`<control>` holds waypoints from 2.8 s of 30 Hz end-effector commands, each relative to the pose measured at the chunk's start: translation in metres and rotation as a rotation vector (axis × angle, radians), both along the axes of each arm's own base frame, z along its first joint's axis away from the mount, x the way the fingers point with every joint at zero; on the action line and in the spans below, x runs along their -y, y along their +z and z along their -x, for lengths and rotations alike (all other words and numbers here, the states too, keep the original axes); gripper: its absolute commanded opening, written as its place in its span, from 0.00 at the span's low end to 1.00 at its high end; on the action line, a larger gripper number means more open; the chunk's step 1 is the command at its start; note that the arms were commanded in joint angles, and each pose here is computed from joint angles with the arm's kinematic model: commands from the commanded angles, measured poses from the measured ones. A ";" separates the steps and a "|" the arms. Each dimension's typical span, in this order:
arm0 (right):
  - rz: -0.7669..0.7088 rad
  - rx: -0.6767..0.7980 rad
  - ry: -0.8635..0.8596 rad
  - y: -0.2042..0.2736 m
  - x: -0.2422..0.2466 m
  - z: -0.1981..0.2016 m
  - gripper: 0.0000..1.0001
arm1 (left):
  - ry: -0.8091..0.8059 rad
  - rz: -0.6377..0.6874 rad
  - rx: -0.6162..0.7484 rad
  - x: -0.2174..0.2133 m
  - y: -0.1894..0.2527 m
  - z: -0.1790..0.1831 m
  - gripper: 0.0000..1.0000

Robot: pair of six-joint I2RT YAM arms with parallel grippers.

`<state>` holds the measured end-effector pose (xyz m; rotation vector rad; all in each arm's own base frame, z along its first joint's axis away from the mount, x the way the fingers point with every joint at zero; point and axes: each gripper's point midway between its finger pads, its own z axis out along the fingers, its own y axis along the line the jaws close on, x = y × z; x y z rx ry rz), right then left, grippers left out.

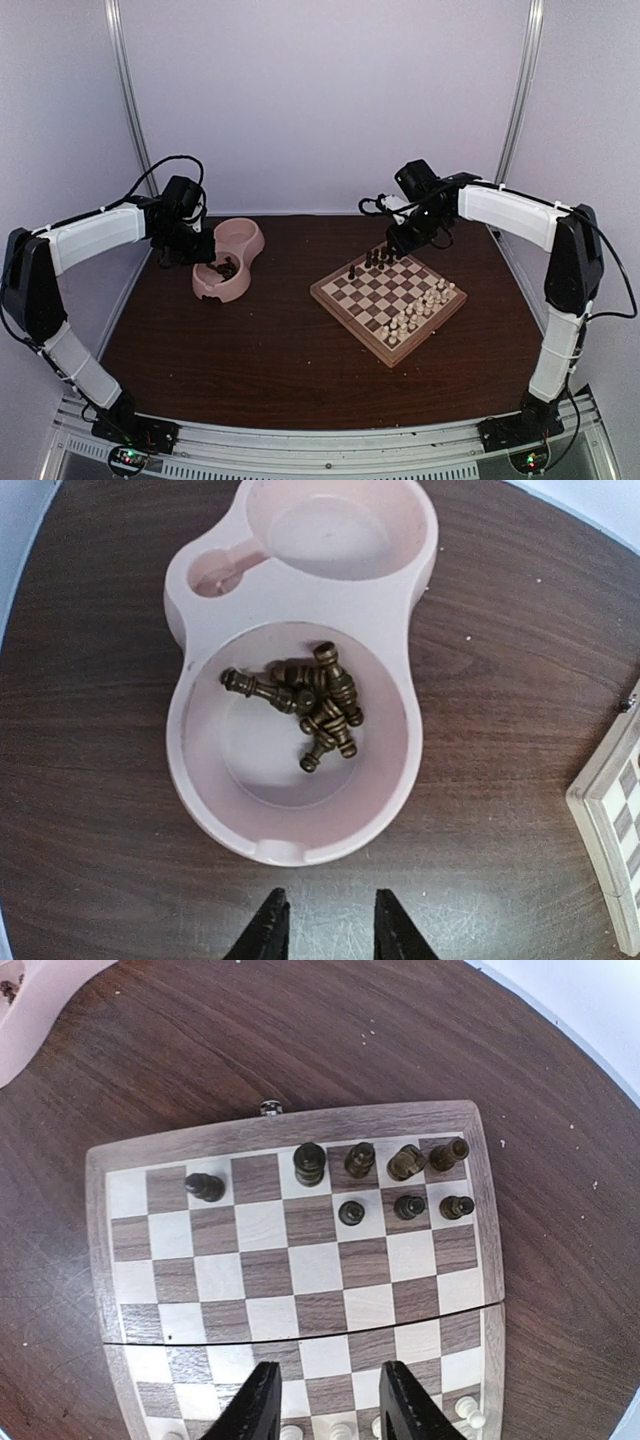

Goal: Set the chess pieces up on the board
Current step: Place the pawn at f7, then pick up the queen from the storage box, then place the queen on the chessboard.

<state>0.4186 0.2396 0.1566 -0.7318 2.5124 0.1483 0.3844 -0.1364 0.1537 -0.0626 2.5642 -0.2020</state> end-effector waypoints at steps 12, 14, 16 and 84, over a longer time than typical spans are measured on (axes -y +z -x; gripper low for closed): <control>-0.196 0.105 0.080 0.039 -0.010 0.046 0.35 | 0.388 0.210 0.017 -0.018 -0.068 -0.075 0.19; -0.191 0.108 0.086 0.040 -0.009 0.048 0.35 | 0.458 0.214 0.036 -0.025 -0.074 -0.079 0.20; -0.193 0.109 0.090 0.041 -0.009 0.049 0.35 | 0.502 0.210 0.040 -0.029 -0.079 -0.083 0.21; -0.536 -0.081 0.179 0.081 -0.070 0.103 0.32 | -0.854 0.389 0.598 0.253 0.060 0.033 0.09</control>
